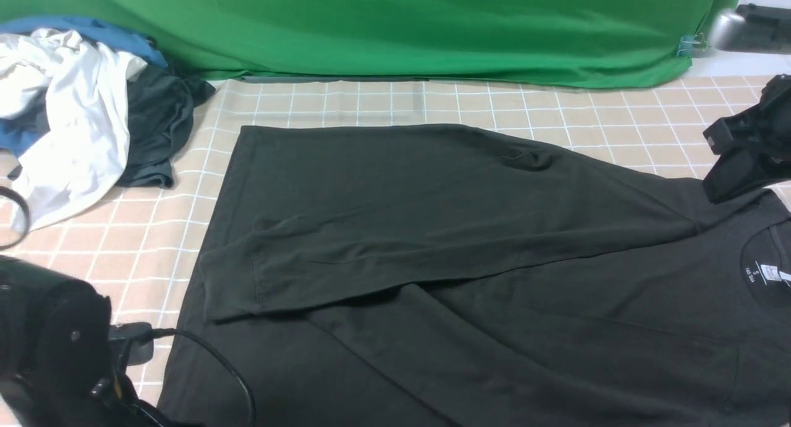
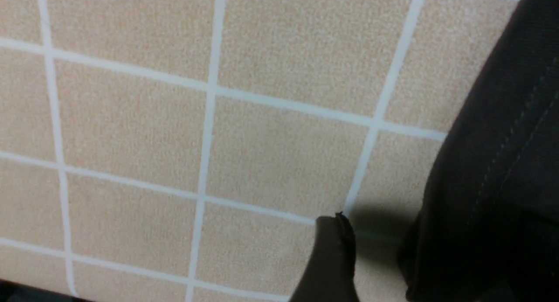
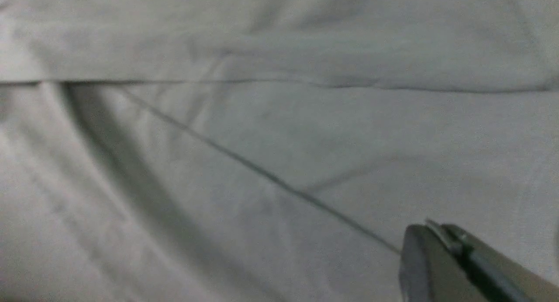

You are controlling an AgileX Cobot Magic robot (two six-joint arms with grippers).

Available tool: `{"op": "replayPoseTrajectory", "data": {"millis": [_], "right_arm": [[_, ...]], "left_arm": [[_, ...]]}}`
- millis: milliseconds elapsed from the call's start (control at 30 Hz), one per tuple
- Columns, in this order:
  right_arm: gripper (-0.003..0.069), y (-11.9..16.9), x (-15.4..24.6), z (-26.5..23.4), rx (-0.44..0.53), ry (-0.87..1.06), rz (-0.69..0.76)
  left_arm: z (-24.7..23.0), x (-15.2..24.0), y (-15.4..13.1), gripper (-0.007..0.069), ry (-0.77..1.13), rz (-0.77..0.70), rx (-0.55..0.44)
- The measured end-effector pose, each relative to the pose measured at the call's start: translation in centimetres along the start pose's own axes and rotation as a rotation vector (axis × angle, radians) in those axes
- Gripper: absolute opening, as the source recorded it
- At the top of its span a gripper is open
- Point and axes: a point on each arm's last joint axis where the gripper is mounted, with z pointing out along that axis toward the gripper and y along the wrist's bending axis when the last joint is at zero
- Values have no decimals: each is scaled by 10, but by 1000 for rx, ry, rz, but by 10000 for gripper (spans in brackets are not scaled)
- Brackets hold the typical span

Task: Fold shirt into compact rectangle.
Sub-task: 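Grasp the near edge of the shirt at its hem and shoulder corners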

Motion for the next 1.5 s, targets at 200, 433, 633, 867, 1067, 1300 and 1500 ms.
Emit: {"op": "replayPoseTrajectory", "data": {"millis": [200, 433, 633, 867, 1067, 1300, 1500], "right_arm": [[36, 3, 5, -3, -21, 33, -25], [36, 14, 14, -32, -7, -45, -55], [55, 19, 47, -44, 30, -50, -11], [327, 14, 106, 9, 38, 179, 34], [526, 18, 141, 59, 66, 203, -18], [574, 18, 151, 92, 105, 201, -71], [568, 13, 149, 112, 115, 256, -68]], "left_arm": [[9, -6, -6, 367, 67, -12, -8], [6, -11, -13, 34, 84, -14, 30], [-22, -6, -6, 27, -10, 11, 37], [-54, 17, 7, 27, -112, 7, 84], [-60, 20, 11, 27, -150, 13, 83], [-60, 19, 11, 27, -162, 18, 78], [-60, 19, 11, 28, -168, 17, 81]]}}
